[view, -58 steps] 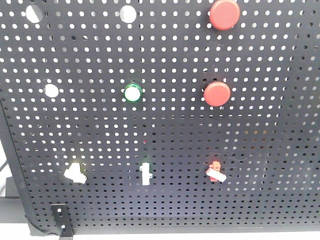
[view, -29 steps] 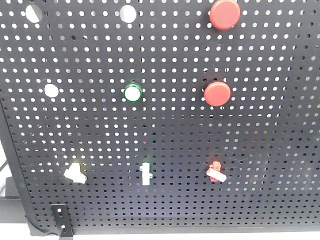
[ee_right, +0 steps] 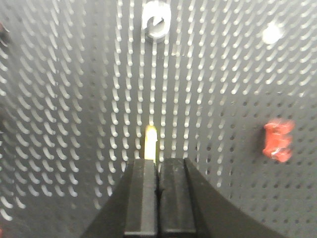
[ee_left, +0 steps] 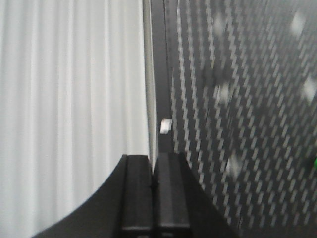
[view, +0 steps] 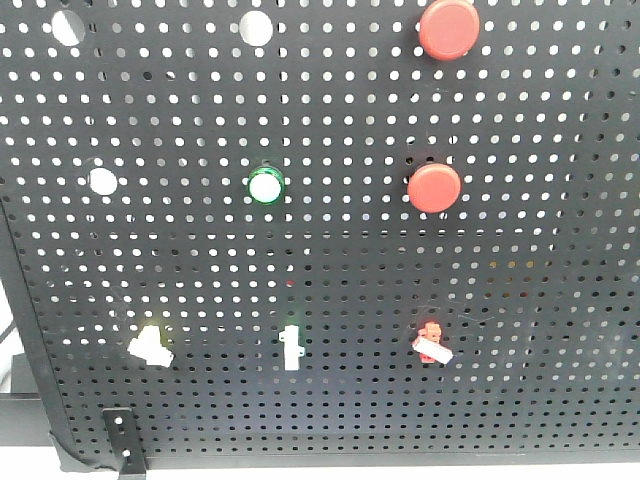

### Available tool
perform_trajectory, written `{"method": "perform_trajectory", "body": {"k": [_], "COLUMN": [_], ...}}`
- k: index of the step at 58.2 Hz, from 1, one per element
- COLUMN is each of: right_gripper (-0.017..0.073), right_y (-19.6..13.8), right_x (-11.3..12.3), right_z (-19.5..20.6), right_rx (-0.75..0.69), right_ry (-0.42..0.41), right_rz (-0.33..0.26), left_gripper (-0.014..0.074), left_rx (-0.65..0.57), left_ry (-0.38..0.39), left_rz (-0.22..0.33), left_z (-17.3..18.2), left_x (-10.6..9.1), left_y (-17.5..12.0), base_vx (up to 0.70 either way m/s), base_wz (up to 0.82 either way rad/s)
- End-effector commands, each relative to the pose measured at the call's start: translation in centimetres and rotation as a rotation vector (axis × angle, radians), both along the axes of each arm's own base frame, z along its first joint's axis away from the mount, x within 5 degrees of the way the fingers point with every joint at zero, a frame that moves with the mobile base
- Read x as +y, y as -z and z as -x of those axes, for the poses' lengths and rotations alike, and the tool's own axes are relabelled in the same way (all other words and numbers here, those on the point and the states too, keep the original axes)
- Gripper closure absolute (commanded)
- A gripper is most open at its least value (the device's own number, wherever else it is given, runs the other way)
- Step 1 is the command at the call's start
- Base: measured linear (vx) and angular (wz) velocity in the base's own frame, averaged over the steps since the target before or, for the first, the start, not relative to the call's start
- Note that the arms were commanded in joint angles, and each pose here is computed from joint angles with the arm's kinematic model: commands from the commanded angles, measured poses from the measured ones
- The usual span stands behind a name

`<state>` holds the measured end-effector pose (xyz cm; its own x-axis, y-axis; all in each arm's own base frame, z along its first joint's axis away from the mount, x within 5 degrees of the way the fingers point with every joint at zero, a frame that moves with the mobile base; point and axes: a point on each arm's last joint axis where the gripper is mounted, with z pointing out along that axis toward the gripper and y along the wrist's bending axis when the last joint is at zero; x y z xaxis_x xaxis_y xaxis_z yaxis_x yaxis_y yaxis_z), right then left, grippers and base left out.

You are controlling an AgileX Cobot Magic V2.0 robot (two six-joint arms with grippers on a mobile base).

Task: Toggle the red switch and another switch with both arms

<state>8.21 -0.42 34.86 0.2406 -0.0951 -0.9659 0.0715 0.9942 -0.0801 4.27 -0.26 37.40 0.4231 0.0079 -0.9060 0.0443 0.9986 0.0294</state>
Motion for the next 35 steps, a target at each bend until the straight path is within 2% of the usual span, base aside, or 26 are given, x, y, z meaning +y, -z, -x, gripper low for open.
{"method": "perform_trajectory", "body": {"k": [1,12,19,21,30,35], "right_gripper": [0.0566,0.0566,0.0566,0.0566,0.0566,0.0566], "right_y": [-0.9,-0.1,0.1,0.1,0.1,0.1], "right_x": [-0.1,-0.2,-0.3,-0.3,-0.3,-0.3], "right_z": [-1.6,-4.1,-4.7,-4.8,-4.8,-4.8], "right_rx": [-0.017,0.051,0.052,0.051,0.05,0.05], "right_ry": [0.006,0.003,0.0,0.0,0.0,0.0], "right_rz": [0.019,0.016,0.009,0.009,0.009,0.009], "left_gripper": [0.0591,0.0591,0.0591,0.0591,0.0591,0.0591], "left_rx": [0.066,0.179,0.246,0.265,0.283,0.263], "left_ry": [-0.01,-0.007,0.02,0.024,0.047,0.085], "left_rz": [-0.021,-0.021,0.061,0.067,0.022,0.018], "left_z": [-2.0,-4.8,-6.4,-6.9,-9.1,-10.2], "left_x": [-0.1,-0.2,-0.3,-0.4,-1.0,-1.6], "left_y": [-0.8,0.1,0.7,0.9,1.4,1.5], "base_vx": [0.0,0.0,0.0,0.0,0.0,0.0], "base_wz": [0.0,0.0,0.0,0.0,0.0,0.0]}}
